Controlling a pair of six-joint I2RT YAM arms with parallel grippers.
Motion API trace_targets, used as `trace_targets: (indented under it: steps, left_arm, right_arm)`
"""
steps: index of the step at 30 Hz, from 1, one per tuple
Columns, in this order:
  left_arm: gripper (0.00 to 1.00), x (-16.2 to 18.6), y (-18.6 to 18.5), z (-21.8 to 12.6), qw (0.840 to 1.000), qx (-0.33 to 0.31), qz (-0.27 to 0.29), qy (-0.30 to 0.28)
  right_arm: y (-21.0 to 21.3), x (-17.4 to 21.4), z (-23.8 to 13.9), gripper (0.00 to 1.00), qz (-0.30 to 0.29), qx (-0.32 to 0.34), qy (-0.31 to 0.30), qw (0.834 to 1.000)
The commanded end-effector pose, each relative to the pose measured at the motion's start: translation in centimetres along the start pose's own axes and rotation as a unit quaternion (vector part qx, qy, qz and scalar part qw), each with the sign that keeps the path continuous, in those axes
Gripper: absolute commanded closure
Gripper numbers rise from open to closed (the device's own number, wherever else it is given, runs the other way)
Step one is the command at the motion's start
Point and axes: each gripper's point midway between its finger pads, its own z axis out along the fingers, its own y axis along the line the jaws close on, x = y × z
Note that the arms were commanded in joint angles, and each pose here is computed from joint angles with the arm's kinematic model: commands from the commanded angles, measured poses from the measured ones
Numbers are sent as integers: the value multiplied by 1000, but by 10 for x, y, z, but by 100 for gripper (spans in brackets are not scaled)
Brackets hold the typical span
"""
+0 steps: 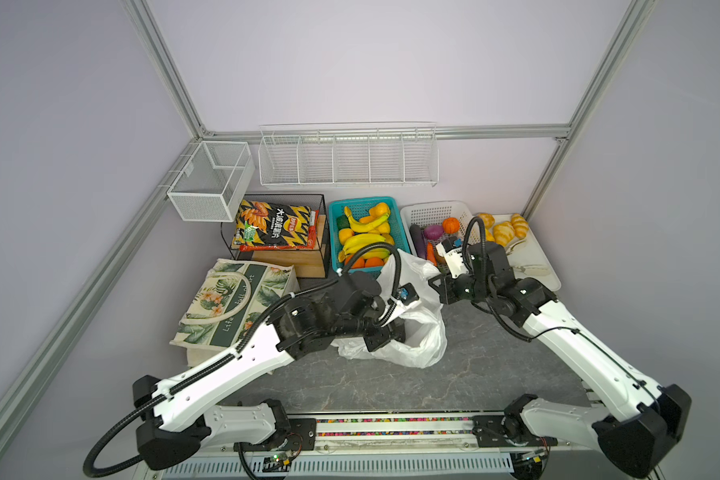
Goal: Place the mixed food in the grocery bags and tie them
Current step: 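Lift the white bag by both handles and stand it near the baskets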
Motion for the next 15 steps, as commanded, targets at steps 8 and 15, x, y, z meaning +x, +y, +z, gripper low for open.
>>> trace_targets:
  steps: [8,15]
  left_arm:
    - [100,-66,129,-90,915,-74,-262,-296]
    - [100,-42,182,-39,903,-104,-344,-236]
  right_arm:
    - [2,-14,-106,92,-58,46,-116,990]
    - [-24,-26,-113,93,-36,125,-139,982]
